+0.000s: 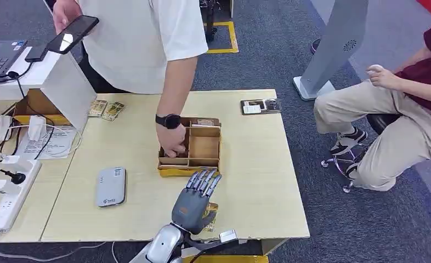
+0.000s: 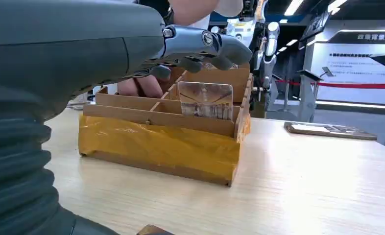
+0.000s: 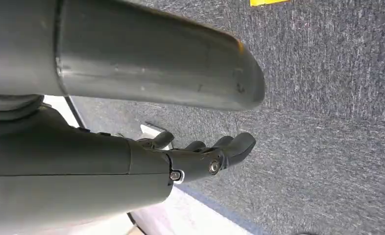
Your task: Pass the card to the sensor for recognition and then transmit it.
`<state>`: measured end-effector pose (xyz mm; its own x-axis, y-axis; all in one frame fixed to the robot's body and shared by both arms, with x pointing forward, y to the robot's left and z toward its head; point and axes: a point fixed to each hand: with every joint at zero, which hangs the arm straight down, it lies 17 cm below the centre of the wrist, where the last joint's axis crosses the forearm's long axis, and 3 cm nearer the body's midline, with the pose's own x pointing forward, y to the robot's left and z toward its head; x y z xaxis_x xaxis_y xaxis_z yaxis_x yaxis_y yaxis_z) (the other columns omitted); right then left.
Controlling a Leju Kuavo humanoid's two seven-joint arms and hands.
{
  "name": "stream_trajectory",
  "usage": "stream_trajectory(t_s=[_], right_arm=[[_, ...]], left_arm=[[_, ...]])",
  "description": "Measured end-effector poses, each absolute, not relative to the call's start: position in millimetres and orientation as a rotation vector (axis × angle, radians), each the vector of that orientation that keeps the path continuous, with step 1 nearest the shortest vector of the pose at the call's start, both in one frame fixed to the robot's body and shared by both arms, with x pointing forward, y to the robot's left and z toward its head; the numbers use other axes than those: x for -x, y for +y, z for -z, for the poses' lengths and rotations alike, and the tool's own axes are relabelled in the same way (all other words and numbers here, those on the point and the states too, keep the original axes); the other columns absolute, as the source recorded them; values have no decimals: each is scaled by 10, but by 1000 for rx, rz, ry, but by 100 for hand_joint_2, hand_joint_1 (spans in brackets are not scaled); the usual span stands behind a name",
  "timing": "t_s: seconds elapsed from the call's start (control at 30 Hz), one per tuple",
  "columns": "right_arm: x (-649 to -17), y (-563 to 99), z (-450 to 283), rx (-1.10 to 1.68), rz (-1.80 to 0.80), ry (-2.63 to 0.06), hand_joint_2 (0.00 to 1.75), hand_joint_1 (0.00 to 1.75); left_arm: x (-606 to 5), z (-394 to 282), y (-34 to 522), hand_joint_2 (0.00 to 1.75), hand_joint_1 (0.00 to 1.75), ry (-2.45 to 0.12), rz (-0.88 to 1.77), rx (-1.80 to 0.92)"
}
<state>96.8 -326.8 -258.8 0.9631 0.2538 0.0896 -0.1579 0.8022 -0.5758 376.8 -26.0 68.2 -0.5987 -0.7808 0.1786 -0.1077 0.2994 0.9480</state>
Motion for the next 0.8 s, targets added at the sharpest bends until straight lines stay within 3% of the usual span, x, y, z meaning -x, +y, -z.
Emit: stream_trajectory(t_s=[0.8], right_arm=[[-960, -3276, 2589, 602, -222, -164, 0, 0]], left_arm=[[-3765, -649, -242, 175, 0, -1912, 1331, -787]])
